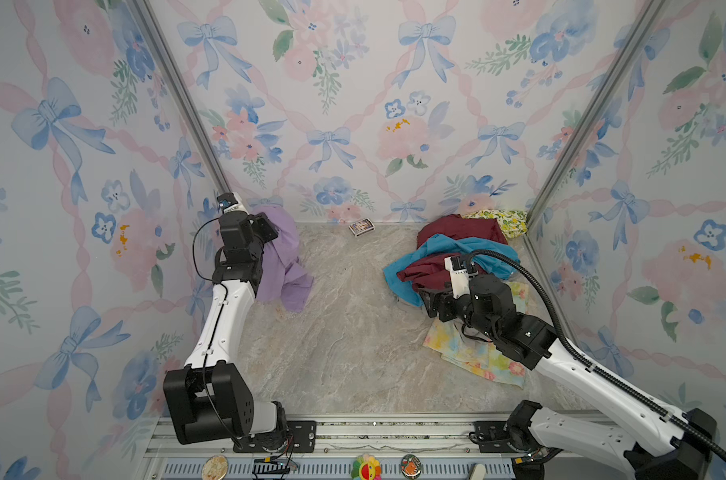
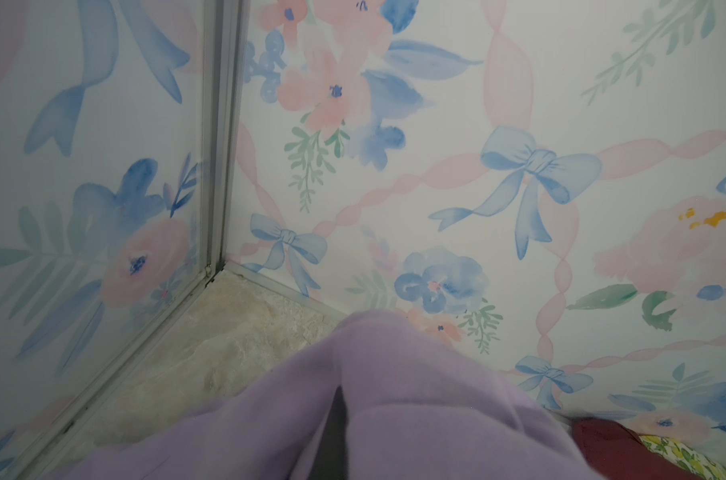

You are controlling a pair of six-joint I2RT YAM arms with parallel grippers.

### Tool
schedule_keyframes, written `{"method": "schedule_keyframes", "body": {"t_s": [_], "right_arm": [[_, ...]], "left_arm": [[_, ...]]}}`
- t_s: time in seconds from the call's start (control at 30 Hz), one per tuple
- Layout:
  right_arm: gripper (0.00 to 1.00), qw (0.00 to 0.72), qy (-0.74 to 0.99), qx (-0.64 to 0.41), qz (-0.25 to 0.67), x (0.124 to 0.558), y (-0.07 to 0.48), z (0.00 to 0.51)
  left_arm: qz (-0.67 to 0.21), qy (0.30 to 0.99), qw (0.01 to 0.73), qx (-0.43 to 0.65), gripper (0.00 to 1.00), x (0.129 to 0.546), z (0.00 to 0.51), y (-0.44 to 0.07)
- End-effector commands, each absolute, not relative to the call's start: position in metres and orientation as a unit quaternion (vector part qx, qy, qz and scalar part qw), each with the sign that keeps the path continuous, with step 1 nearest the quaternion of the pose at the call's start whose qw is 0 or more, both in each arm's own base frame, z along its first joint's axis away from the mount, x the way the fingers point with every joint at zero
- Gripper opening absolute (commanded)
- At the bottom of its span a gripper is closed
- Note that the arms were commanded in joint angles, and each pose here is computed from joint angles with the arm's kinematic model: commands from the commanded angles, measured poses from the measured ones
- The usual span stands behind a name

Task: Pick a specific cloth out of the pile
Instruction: 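Lower the lavender cloth onto the floor and open the left gripper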

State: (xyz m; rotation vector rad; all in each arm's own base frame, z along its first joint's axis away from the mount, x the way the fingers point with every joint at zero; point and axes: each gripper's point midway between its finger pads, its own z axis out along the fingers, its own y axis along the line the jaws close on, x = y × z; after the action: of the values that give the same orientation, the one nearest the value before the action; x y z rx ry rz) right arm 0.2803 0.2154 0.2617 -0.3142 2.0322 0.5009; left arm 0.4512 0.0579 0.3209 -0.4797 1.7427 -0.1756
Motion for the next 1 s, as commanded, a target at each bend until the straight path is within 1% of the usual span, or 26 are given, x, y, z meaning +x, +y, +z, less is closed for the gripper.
{"method": "schedule_keyframes", "body": {"t_s": [0.0,0.17,0.27,0.4,0.57,0.7,0.83,0.97], "right_arm": [[0.83,0.487,0.835,-0.133,0.221,0.274,0.221,0.256],[0.83,0.493,0.831,-0.134,0.222,0.267,0.217,0.255],[0.83,0.494,0.830,-0.133,0.221,0.263,0.212,0.253],[0.83,0.499,0.826,-0.133,0.224,0.257,0.207,0.252],[0.83,0.509,0.823,-0.133,0.214,0.254,0.200,0.257],[0.83,0.511,0.825,-0.138,0.199,0.254,0.199,0.257],[0.83,0.510,0.827,-0.143,0.190,0.257,0.202,0.255],[0.83,0.505,0.831,-0.148,0.181,0.260,0.206,0.250]], "left_arm": [[-0.079,0.732,0.635,-0.231,0.00,0.433,0.320,0.060],[-0.067,0.757,0.597,-0.256,0.00,0.414,0.262,0.065],[-0.068,0.778,0.566,-0.264,0.00,0.410,0.227,0.067],[-0.060,0.797,0.536,-0.271,0.00,0.408,0.195,0.072],[-0.049,0.823,0.493,-0.278,0.00,0.417,0.164,0.081],[-0.033,0.846,0.459,-0.271,0.00,0.433,0.142,0.087],[-0.026,0.870,0.413,-0.267,0.00,0.450,0.113,0.093],[-0.006,0.896,0.358,-0.263,0.00,0.458,0.078,0.098]]}}
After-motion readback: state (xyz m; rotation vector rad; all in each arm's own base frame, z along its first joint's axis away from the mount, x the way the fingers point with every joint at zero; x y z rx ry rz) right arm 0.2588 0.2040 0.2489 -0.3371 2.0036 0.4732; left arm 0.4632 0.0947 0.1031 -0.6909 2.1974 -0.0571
